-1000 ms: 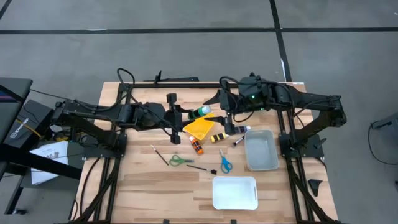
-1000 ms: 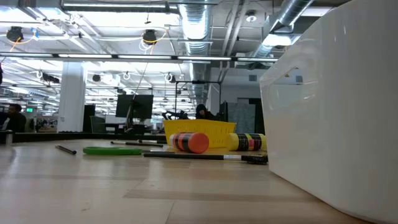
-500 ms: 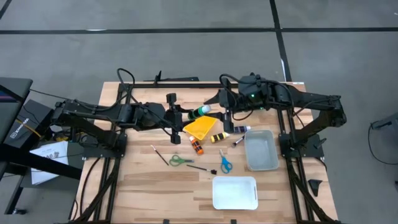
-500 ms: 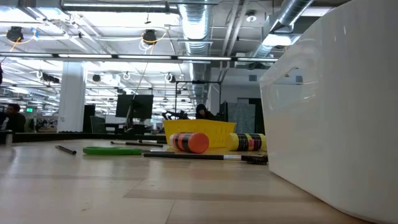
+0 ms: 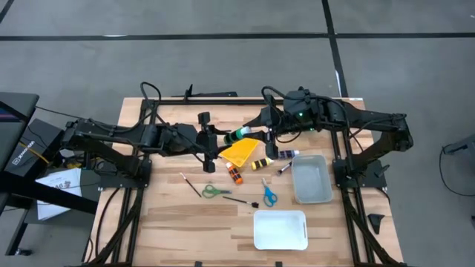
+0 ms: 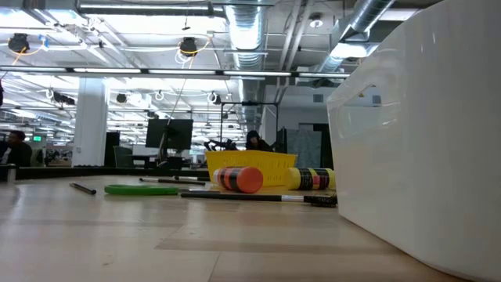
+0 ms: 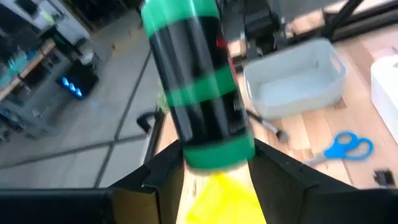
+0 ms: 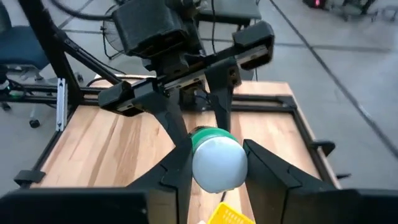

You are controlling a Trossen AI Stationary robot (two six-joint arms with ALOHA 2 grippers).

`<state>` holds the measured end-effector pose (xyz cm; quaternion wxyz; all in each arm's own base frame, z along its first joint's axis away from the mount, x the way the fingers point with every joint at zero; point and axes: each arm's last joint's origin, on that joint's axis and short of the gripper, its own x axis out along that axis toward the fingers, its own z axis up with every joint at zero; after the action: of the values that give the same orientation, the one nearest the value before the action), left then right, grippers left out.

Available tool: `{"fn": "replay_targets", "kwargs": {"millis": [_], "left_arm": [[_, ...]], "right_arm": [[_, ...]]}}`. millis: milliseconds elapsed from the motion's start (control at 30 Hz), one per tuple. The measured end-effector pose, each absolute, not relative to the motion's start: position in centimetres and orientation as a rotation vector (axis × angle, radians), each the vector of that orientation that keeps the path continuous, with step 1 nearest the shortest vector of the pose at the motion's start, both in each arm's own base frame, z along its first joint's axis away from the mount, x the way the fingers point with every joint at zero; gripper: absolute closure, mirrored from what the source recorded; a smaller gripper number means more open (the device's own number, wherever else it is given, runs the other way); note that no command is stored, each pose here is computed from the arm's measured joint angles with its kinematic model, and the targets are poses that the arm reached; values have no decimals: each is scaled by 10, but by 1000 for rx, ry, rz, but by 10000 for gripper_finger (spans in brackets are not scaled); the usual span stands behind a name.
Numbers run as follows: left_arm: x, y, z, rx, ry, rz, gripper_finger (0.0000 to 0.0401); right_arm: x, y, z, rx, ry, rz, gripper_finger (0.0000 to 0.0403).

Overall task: Pick & Place Paint Supplies
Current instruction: Put the green paint bottle into the yellow bin

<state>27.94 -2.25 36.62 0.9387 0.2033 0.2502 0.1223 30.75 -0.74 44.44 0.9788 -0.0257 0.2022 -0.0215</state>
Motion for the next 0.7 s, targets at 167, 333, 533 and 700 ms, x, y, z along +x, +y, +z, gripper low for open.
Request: {"fn": "replay_targets", "kwargs": {"millis": [167,333,533,700], "left_arm": [[270,-21,349,350,685,257,214],[263,-22,331,226,757,254,212],[254,-32,311,62,819,203,225],[247,-47,293,-91,869,122,238]], "right_arm": [[291,-16,456,-8,381,-104,294],[278,-25,454,53,442,-159,294],[266,-28,440,66,622,-206,294],[269,-27,426,104,751,-189,294]]}}
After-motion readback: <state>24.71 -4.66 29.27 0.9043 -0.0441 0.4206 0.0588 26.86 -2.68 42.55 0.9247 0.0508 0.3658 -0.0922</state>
